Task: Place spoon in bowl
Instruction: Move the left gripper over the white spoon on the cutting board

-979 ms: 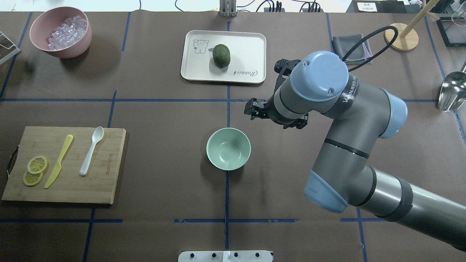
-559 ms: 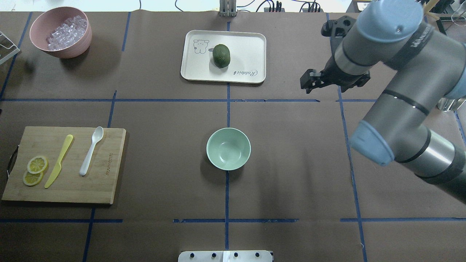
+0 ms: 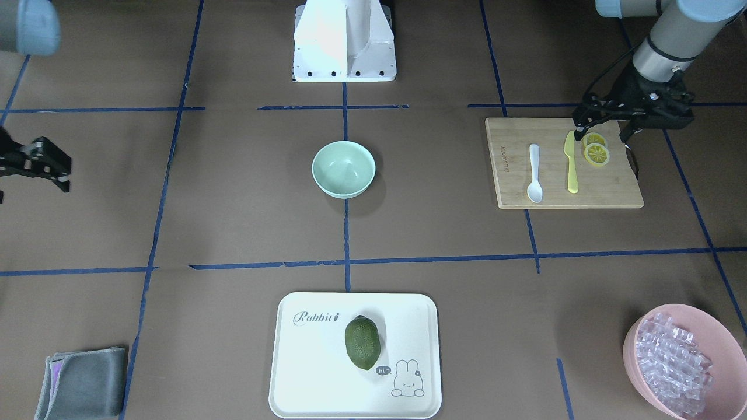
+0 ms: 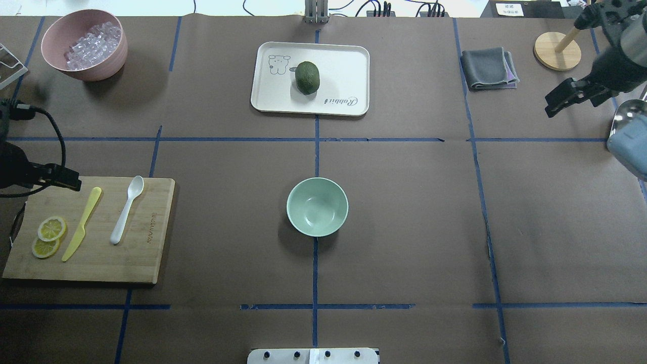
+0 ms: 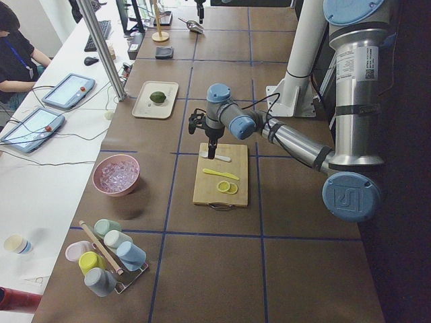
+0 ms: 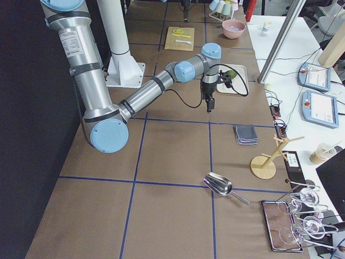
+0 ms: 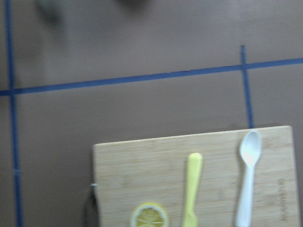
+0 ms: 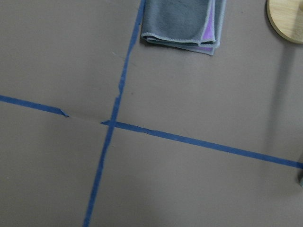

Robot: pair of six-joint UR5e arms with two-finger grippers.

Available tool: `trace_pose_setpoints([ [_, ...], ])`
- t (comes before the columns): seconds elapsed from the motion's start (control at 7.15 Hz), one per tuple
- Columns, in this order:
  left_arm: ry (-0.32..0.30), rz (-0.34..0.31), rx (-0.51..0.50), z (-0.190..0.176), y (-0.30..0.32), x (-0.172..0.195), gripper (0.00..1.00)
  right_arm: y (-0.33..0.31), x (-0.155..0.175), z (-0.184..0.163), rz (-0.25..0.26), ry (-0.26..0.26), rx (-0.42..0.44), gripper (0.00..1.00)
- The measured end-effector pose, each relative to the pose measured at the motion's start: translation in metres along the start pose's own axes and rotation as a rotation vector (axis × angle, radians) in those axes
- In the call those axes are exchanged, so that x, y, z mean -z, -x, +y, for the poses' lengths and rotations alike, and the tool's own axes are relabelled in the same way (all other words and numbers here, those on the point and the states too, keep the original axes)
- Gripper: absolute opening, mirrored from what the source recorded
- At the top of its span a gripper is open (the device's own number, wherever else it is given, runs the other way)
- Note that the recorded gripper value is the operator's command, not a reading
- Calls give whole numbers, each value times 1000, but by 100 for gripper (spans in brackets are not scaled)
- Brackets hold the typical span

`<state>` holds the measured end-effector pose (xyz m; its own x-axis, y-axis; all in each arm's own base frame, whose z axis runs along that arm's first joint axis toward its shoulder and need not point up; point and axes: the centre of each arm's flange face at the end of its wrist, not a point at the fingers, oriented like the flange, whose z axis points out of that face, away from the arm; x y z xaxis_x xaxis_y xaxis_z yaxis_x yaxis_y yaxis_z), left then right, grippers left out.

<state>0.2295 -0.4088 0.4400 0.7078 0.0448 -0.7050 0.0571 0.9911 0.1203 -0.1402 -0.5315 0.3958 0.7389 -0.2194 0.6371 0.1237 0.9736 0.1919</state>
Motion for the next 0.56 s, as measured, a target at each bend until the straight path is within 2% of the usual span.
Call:
trace_pose_setpoints([
  [0.28, -37, 25, 23, 11, -38, -45, 98, -63, -1, 30, -4, 27, 40, 100],
  [0.56, -35, 26, 23, 8, -64, -78, 95, -103, -3, 54, -3, 45, 68, 100],
])
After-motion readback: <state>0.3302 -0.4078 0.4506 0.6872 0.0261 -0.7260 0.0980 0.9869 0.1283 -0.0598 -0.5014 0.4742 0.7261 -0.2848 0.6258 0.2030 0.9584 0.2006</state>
